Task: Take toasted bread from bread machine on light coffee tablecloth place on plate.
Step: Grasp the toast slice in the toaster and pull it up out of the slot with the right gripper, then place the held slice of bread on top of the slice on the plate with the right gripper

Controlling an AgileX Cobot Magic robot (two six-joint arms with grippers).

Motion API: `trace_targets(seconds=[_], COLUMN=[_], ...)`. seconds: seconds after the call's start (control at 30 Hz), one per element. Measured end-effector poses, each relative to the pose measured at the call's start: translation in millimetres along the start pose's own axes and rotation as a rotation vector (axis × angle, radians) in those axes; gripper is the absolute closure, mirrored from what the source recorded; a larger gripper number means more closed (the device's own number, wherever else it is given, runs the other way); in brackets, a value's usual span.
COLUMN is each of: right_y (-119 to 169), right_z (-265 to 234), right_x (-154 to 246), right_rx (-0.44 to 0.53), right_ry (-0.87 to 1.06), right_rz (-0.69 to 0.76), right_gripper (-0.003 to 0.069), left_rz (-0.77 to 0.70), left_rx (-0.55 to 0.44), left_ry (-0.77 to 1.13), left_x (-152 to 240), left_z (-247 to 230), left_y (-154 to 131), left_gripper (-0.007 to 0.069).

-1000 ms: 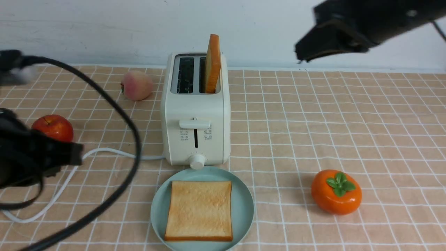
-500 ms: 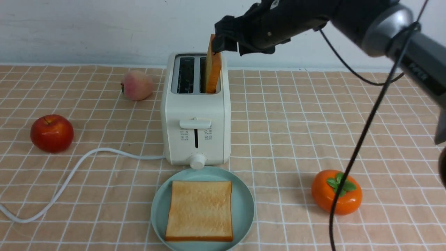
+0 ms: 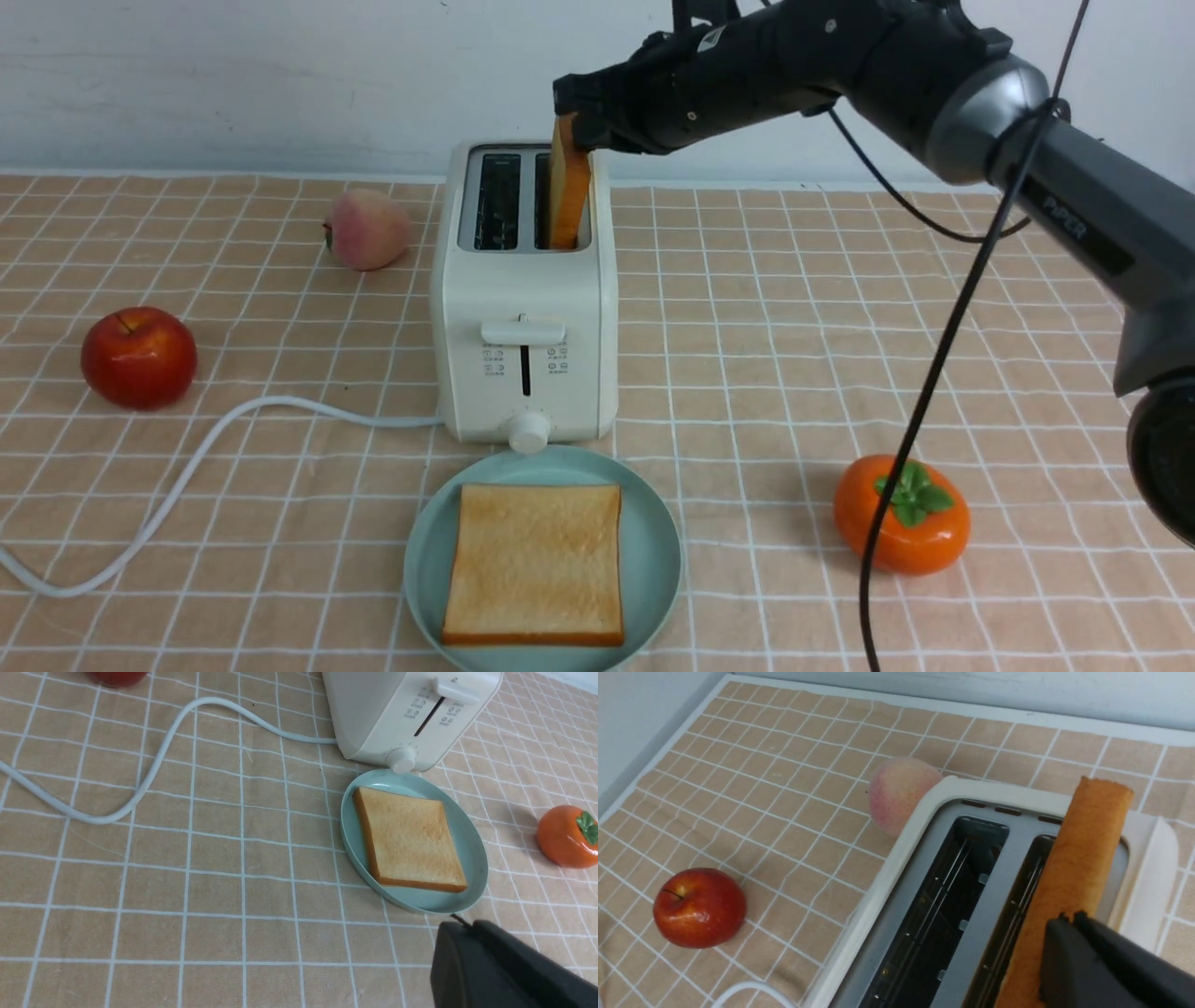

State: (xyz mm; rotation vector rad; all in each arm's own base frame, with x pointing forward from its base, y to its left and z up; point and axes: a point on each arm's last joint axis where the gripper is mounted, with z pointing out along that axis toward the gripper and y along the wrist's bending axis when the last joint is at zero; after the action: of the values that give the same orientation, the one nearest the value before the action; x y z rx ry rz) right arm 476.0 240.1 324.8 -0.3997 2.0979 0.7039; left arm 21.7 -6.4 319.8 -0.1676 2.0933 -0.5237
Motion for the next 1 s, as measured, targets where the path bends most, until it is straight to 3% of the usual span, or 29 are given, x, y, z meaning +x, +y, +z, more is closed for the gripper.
trace_targets(seconds=[0.07, 0.13, 0.4, 0.53, 0.63, 0.67, 0.73, 0.77, 0.8, 1.0], right_y=[0, 2, 6, 5, 7, 7, 11, 11, 13, 31], right_z=[-2, -4, -11, 2, 8, 9, 5, 4, 0, -74], right_x=[-1, -2, -5, 8, 14, 16, 15, 15, 12, -34], right_rx=[0.002, 0.001, -0.007, -0.013, -0.009, -0.006, 0.0, 0.001, 0.003, 0.061], right_ry=[0.003, 0.004, 0.011, 0.073, 0.102, 0.108, 0.122, 0.123, 0.124, -0.001], right_rz=[-0.007, -0.009, 0.027, 0.044, 0.032, 0.025, 0.006, 0.004, -0.004, -0.112], right_gripper=[0.0638, 0.0571, 0.0121, 0.0025, 0.0074, 0.0135, 0.0438, 0.0461, 0.0543, 0.0542], left_rz=[0.0, 0.0, 0.002, 0.003, 0.003, 0.003, 0.003, 0.003, 0.004, 0.024], left_rx=[0.0, -0.004, -0.04, -0.042, -0.042, -0.043, -0.043, -0.044, -0.045, -0.075], left_ry=[0.0, 0.007, 0.062, 0.065, 0.066, 0.067, 0.067, 0.067, 0.066, 0.049], left_x=[0, 1, 8, 8, 8, 8, 8, 8, 8, 6], left_z=[0, 1, 4, 3, 3, 3, 4, 4, 4, 3], left_y=[0, 1, 5, 5, 5, 5, 5, 5, 5, 8], left_gripper=[0.0639, 0.0639, 0.0639, 0.0639, 0.0639, 0.0639, 0.0639, 0.0639, 0.0639, 0.0639])
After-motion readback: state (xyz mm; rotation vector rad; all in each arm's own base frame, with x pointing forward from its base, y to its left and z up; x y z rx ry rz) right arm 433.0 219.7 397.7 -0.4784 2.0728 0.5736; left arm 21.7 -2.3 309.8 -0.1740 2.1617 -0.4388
